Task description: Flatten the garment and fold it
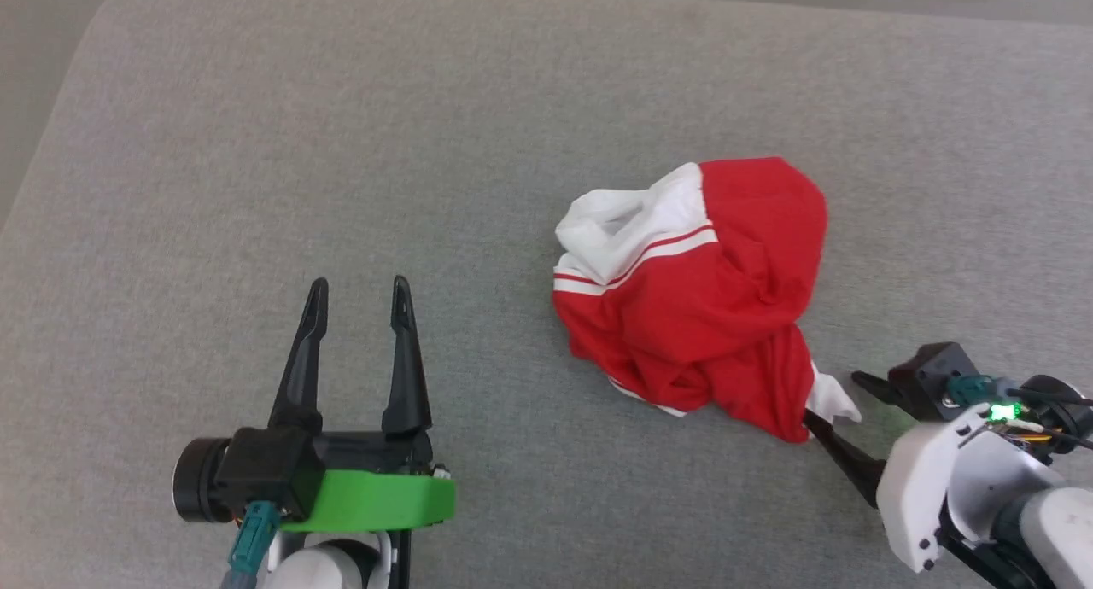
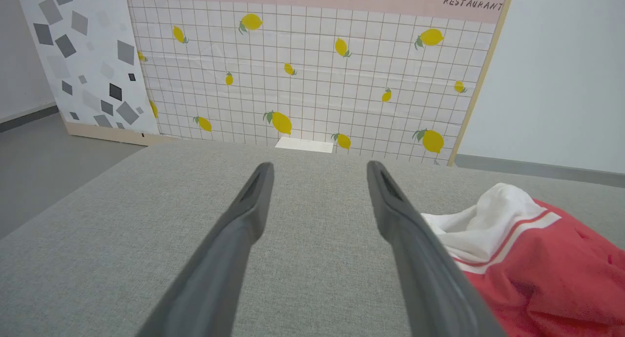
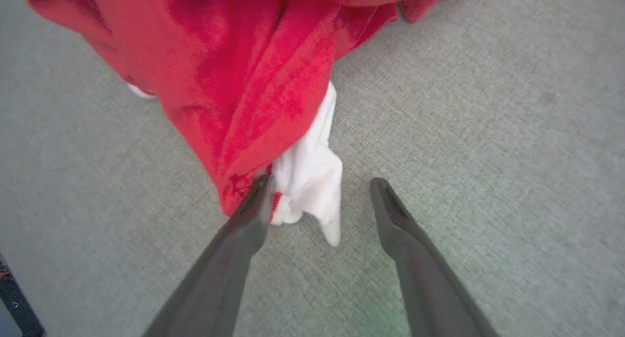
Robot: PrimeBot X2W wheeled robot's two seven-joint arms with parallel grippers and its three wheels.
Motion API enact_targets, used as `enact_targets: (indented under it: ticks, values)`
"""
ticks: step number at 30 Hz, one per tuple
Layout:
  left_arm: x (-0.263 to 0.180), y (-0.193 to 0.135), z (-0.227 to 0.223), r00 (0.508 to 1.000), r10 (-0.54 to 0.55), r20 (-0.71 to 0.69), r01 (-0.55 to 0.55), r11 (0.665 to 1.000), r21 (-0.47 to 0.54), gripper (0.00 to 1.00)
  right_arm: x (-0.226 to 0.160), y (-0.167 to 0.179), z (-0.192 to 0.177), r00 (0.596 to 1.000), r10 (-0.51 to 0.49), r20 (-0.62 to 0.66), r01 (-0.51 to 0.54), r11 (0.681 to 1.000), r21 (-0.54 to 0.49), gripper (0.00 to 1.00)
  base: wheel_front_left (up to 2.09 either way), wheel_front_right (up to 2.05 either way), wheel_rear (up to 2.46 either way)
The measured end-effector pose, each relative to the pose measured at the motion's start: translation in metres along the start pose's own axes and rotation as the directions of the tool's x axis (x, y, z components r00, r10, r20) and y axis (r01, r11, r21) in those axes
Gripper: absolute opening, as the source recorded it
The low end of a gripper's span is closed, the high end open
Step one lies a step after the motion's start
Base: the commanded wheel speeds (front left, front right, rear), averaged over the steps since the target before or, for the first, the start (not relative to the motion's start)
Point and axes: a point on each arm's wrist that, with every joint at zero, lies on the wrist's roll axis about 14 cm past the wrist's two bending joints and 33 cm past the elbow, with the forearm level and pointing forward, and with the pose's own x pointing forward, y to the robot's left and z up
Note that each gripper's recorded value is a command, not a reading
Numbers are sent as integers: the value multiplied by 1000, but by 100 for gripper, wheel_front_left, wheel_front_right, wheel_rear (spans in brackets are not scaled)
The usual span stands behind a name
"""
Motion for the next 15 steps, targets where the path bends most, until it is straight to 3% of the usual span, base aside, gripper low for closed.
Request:
enact_targets:
  ticks: [1,2,3,5,9,12,15]
  values:
    - [1,1,-1,1000,4,-3,-4,1000,2,100,5,3,-3,1000,15,-15,-15,1000,-8,96,0,0,0]
    - [1,2,-2,1000,6,-4,-6,1000,4,100,8,4,-5,999,28,-27,-28,1000,-11,37,0,0,0]
    - [2,3,-3,1000,10,-7,-10,1000,7,100,12,5,-5,999,39,-29,-39,999,-4,0,0,0,0]
    - [2,8,-6,1000,25,-15,-25,1000,14,100,18,2,2,999,44,-13,-44,999,9,0,0,0,0]
    - [0,12,4,999,34,11,-35,999,13,100,-3,-38,32,990,-93,110,95,995,-8,0,0,0,0]
    - [-2,13,9,999,37,26,-37,999,9,100,-30,-71,56,956,-213,202,220,976,-10,0,0,0,0]
    - [-4,10,13,999,25,37,-25,1000,1,100,-70,-110,75,892,-357,277,366,930,19,0,0,0,0]
